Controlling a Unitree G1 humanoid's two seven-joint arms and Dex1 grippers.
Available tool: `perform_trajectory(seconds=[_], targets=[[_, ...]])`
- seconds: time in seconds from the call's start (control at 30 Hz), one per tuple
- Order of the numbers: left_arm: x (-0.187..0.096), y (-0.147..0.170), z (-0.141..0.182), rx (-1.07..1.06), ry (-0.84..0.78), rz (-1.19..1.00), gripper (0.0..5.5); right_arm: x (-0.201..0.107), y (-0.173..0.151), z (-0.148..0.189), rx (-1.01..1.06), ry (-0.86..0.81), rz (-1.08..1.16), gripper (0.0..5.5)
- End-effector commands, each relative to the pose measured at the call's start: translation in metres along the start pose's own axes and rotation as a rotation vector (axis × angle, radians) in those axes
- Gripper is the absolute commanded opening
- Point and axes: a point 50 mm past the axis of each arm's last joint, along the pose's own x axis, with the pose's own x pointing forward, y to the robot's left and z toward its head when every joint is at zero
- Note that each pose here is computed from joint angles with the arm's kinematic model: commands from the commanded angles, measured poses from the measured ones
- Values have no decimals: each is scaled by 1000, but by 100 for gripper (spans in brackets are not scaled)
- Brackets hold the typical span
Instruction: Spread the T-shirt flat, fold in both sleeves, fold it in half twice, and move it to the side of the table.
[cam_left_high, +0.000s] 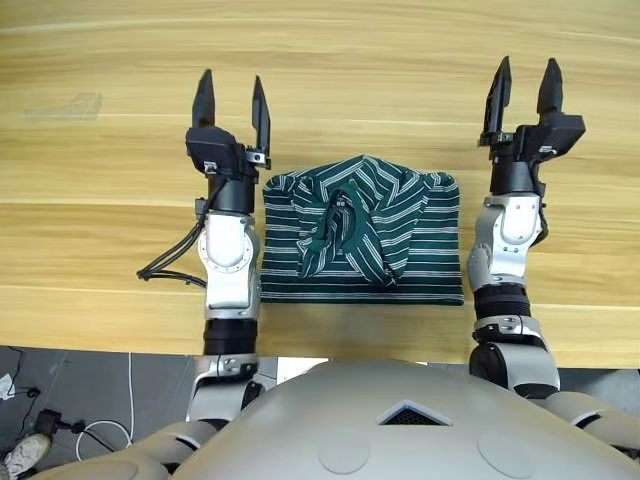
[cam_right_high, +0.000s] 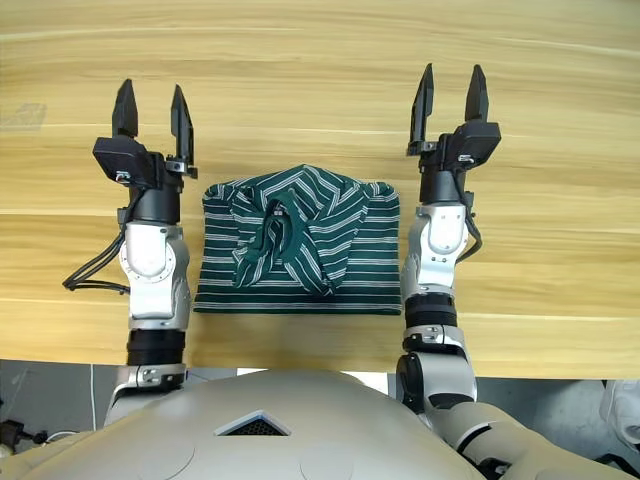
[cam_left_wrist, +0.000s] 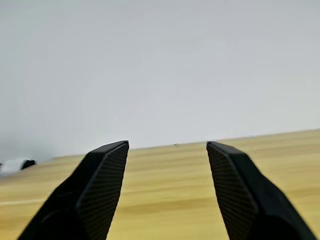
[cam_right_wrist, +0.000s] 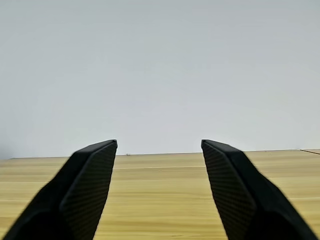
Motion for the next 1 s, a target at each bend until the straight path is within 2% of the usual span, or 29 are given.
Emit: perform_trajectory(seconds=[0.03,0.2,0.3,0.4,0.6,1.0], targets=[[-32,0,23,-176,152,-190,289,3,6,2,-2,-15,-10,312],[-76,-6,37,-254,388,-398,289,3,10,1,4,-10,-22,312],[-102,-12,25,-251,569,-473,289,3,13,1,7,-11,-27,312],[-114,-15,12,-279,649,-489,289,2,15,2,8,-11,-30,312],[-117,-24,2,-340,657,-504,289,3,17,1,0,-8,-26,312],[-111,-18,-8,-231,633,-493,289,2,19,2,-6,-11,-20,312]])
